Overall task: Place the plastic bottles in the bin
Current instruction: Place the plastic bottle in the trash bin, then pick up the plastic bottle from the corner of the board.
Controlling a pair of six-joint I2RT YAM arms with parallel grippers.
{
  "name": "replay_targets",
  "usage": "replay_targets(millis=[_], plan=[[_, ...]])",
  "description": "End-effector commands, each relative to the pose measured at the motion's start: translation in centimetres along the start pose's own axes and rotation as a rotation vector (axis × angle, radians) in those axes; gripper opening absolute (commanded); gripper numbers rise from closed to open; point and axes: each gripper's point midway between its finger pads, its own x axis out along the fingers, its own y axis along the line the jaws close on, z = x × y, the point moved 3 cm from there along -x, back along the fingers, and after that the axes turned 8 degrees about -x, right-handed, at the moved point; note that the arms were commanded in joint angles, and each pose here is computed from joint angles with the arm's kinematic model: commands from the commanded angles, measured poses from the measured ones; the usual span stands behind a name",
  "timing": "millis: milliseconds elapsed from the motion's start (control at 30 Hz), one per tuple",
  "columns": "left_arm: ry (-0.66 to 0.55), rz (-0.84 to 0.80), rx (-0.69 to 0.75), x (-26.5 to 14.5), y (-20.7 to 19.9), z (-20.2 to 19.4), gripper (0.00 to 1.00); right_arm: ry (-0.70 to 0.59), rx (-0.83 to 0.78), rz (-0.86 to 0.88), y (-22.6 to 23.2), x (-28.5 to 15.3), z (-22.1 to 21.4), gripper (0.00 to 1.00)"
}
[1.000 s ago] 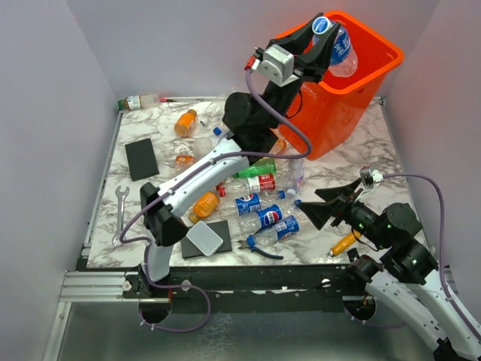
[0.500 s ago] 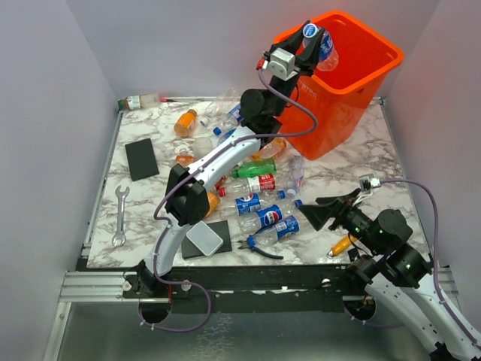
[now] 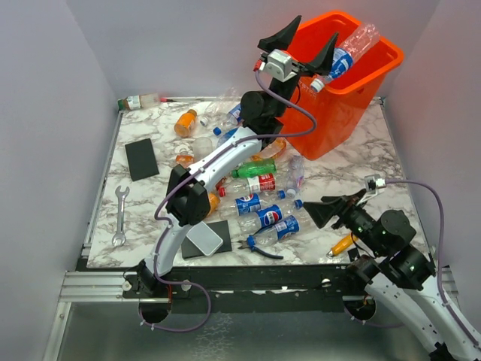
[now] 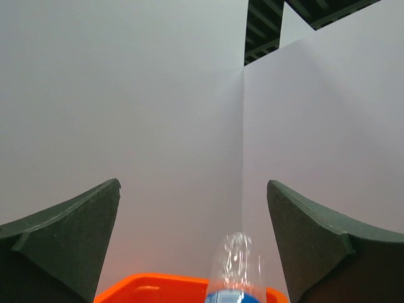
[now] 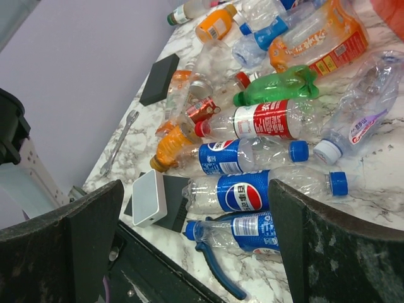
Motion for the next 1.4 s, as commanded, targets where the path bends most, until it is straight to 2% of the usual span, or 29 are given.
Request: replay_targets(millis=[0,133,267,367,467,567,633,767,833,900,1033,1167,1367], plan=[[-0.140,-0.009,-0.050,2.4,-1.9,8.1,0.99,-0.041,-0.005,-0.051,-0.2,-0.7,1.7,1.00],[-0.125,0.003,-0.039,1.9,-3.5,11.4,0.99,-0.067,0.027,-0.140,-1.2,-0.8,2.4,1.00],[-0.052,0.019,0.003,-0.1,-4.4,12.7,0.99,-0.094,0.014,-0.203,-1.7,-1.1,3.9,1.00],[0.018,0.045,0.009,-2.4,-4.2,13.1,0.99,-0.154,-0.007,-0.246,-2.0,-1.0,5.6,1.00],[0.125,0.099,-0.004,-6.1,-3.6,13.2,0.99,-0.189,-0.038,-0.205,-0.8,-0.7,7.5,1.00],[0.263,0.203,0.007,-11.2,-1.9,13.0,0.99,-0.175,-0.015,-0.195,-0.3,0.3,7.8,1.00],[0.388,0.329,0.026,-15.1,0.1,12.8,0.99,-0.132,0.006,-0.193,-0.2,1.3,7.2,1.00],[0.690,0.612,0.203,-23.1,4.7,12.8,0.99,-0.030,0.061,-0.184,0.0,2.9,5.2,1.00],[0.818,0.681,0.307,-26.6,6.5,13.5,0.99,0.016,0.078,-0.167,0.1,3.6,4.1,1.00],[0.885,0.729,0.360,-29.6,7.8,14.3,0.99,0.053,0.067,-0.148,0.0,4.1,2.9,1.00],[0.939,0.772,0.338,-34.4,9.5,15.0,0.99,0.097,0.037,-0.088,-0.3,5.0,0.1,1.00],[1.036,0.896,0.306,-38.6,11.2,13.8,0.99,0.193,0.065,-0.110,-1.1,5.5,-2.7,1.00],[1.235,1.117,0.095,-44.3,15.9,10.0,0.99,0.281,0.081,-0.062,-0.9,5.5,-5.0,0.97]])
